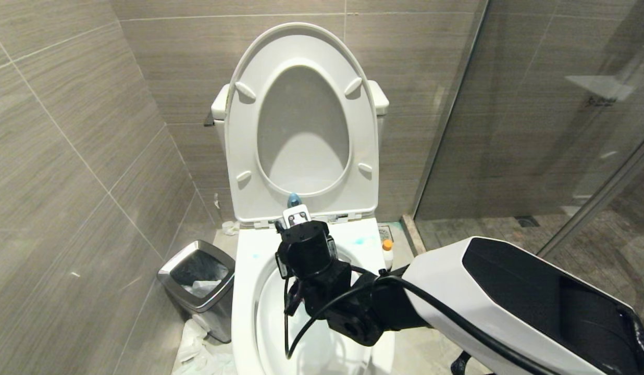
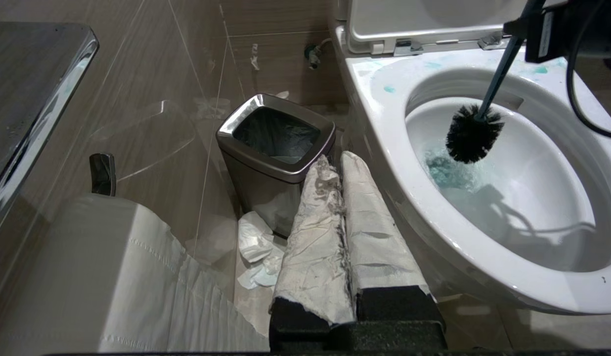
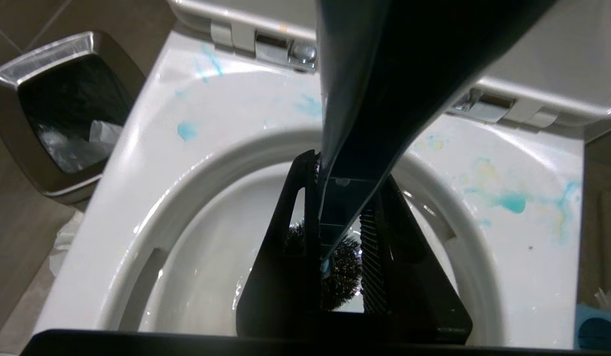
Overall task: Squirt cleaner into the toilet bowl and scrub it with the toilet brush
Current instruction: Scrub the toilet bowl
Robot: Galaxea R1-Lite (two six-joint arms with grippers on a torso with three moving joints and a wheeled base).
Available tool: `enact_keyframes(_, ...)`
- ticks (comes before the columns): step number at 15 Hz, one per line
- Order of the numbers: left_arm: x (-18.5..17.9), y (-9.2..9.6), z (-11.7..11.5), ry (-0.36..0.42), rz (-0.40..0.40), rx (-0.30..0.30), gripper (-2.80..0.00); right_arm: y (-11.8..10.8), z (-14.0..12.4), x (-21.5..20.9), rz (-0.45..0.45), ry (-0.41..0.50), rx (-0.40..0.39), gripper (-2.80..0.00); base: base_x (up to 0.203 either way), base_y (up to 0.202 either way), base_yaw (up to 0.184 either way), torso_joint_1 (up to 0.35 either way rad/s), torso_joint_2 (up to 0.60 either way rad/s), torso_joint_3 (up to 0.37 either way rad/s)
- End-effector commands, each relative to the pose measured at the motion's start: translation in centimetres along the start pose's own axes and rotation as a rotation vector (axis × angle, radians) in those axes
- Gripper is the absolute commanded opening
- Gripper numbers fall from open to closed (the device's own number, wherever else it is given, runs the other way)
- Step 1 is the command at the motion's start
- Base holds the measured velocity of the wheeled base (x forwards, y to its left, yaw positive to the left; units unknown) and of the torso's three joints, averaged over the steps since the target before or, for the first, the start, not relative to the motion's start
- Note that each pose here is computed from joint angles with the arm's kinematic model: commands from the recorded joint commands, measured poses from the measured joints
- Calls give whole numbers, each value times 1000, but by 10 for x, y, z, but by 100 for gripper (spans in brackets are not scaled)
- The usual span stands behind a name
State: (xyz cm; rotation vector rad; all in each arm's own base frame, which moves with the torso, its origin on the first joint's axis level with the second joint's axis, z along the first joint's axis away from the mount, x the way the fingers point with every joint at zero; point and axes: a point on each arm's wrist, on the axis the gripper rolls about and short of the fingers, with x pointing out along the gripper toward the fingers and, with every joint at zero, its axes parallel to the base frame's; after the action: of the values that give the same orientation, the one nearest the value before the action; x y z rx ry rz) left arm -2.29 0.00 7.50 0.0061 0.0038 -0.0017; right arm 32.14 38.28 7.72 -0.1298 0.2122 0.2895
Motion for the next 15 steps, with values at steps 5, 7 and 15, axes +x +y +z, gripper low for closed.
enact_keyframes(5, 0, 0, 0, 1, 0, 0, -280, 3, -66, 34, -36, 94, -50, -280, 0, 0, 0, 0, 0, 0)
enact_keyframes(7, 0, 0, 0, 1, 0, 0, -280, 0, -70, 39, -49, 97, -56, -280, 0, 0, 0, 0, 0, 0)
enact_keyframes(15, 0, 0, 0, 1, 0, 0, -280, -10, 3, -9, -20, 10, 1, -280, 0, 0, 0, 0, 0, 0)
